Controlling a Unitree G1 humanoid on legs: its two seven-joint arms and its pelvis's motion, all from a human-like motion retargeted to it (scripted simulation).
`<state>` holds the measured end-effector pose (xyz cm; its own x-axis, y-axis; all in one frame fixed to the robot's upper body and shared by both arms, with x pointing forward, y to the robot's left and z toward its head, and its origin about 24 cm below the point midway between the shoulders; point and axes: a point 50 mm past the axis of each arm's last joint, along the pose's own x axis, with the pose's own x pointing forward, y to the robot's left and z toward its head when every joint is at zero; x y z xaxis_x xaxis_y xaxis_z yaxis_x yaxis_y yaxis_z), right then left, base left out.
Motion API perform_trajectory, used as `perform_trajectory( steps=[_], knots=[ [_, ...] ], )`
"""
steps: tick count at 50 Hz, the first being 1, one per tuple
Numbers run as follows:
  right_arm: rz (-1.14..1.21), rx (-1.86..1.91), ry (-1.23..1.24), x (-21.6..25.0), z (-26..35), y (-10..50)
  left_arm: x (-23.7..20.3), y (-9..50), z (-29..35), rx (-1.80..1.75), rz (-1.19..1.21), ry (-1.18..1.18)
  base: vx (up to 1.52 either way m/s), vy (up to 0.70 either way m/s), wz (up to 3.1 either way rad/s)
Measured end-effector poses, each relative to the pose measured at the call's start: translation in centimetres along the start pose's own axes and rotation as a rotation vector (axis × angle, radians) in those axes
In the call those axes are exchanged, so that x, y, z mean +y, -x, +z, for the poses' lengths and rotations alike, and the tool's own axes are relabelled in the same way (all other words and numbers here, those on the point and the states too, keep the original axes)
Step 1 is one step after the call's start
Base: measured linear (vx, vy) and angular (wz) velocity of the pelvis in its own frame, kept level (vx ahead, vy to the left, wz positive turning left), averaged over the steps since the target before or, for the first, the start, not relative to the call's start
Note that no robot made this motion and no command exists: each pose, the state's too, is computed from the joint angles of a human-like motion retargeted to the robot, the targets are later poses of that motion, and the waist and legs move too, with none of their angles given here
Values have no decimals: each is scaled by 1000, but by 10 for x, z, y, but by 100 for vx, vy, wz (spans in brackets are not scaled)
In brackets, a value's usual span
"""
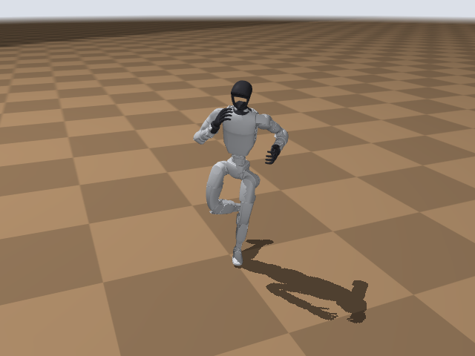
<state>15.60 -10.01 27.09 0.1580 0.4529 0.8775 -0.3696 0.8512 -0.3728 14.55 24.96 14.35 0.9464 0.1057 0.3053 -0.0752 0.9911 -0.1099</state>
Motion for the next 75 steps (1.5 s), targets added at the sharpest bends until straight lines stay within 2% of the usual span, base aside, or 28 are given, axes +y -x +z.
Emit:
perform_trajectory(
  steps=[5,8,10,12,16,17,19,22,23,25,27,30,33,35,37,40,45,50,52,53,54,57,60,62,65,70,75],
  knots=[
    [-132,257,44,-12,-32,35,-27,-32,-17,-91,-7,4,15,-19,324],
    [-261,519,201,-22,-70,75,-77,-83,-42,-127,-29,104,7,-23,304],
    [-304,621,267,-26,-78,98,-116,-113,-17,-272,-94,201,23,-10,287],
    [-296,670,271,-30,-64,116,-142,-126,34,-492,-201,272,45,-8,237],
    [-195,826,186,-40,-28,144,-163,-120,138,-975,-331,253,66,-14,147],
    [-156,876,165,-41,-20,149,-161,-113,153,-1055,-339,294,79,-19,137],
    [-78,977,140,-44,-8,158,-153,-100,165,-1088,-373,531,83,-23,181],
    [-45,1108,123,-45,-2,176,-138,-88,151,-984,-417,829,83,-37,171],
    [-48,1140,130,-45,-3,182,-133,-83,141,-947,-428,830,78,-43,62],
    [-37,1159,165,-42,-14,190,-121,-71,119,-901,-423,638,71,-41,-21],
    [-41,1124,185,-45,-36,189,-107,-65,93,-811,-371,294,59,-33,-66],
    [-88,1055,195,-55,-79,175,-73,-66,24,-438,-182,-27,59,-22,-83],
    [-56,809,260,-59,-112,107,-38,-39,-77,92,25,-40,60,-25,-65],
    [-59,522,241,-53,-110,35,-9,-10,-104,269,87,-160,69,-29,-61],
    [-75,252,206,-43,-92,-25,15,18,-103,365,86,-254,84,-23,-58],
    [-107,-23,130,-19,-59,-73,34,58,-98,513,153,-145,101,-9,-62],
    [-34,-200,-97,18,-22,-77,31,84,-84,519,173,-38,111,6,-66],
    [86,-129,-257,32,-16,-43,16,54,-66,347,159,46,111,18,-89],
    [124,3,-122,30,-31,-24,0,30,-58,237,103,86,93,22,28],
    [116,90,-240,31,-39,-12,-10,14,-53,170,71,118,84,17,68],
    [84,171,-255,28,-50,0,-20,-5,-49,90,35,137,80,12,91],
    [-83,458,-97,11,-84,54,-58,-79,-14,-214,-78,150,76,2,155],
    [-243,694,31,-18,-77,117,-105,-137,78,-638,-211,209,87,4,224],
    [-286,785,44,-38,-47,141,-132,-139,140,-901,-303,261,106,4,214],
    [-262,966,20,-55,-16,166,-158,-118,185,-1139,-408,253,118,-10,138],
    [-280,1239,5,-62,20,202,-184,-101,184,-1131,-621,311,126,-32,83],
    [-267,1260,22,-54,16,205,-171,-103,143,-966,-604,305,116,-44,5]
  ],
)
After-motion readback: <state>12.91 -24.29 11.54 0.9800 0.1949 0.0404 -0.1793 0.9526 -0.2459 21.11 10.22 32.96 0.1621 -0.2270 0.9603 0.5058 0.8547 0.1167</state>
